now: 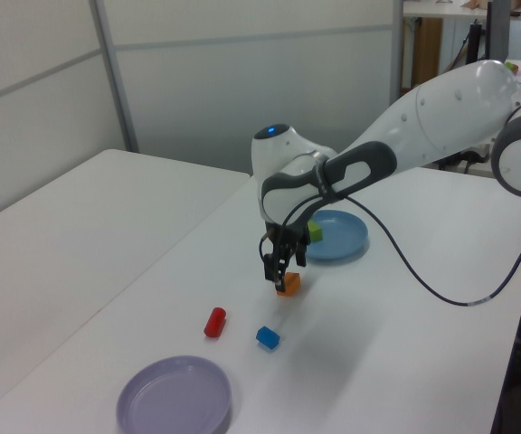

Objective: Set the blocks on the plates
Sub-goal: 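Lower the gripper onto the orange block and grasp it, then carry the orange block onto the light blue plate and release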

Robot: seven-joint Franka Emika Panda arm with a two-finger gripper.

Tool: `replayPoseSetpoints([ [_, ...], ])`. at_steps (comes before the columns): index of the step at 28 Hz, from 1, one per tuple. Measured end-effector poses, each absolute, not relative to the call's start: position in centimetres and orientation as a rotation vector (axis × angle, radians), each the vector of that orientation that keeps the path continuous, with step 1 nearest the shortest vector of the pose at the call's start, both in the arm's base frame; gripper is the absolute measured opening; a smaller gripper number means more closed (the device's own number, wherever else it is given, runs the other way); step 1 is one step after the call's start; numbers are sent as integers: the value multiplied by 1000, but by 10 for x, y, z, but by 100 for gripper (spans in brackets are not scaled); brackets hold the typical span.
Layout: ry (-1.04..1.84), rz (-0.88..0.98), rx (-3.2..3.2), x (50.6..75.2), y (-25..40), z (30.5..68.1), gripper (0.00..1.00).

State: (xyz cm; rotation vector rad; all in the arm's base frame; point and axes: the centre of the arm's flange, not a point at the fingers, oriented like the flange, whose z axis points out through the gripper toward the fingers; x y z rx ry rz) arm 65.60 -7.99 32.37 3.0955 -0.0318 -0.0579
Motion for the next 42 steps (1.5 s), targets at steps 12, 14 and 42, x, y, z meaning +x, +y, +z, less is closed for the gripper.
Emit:
replayPoseSetpoints([
  [12, -32, -50, 3096, 661, -82, 307, 68],
  [14, -30, -41, 3096, 662, -83, 309, 63],
  [42, -109, 46, 3082, 638, -243, 342, 53],
])
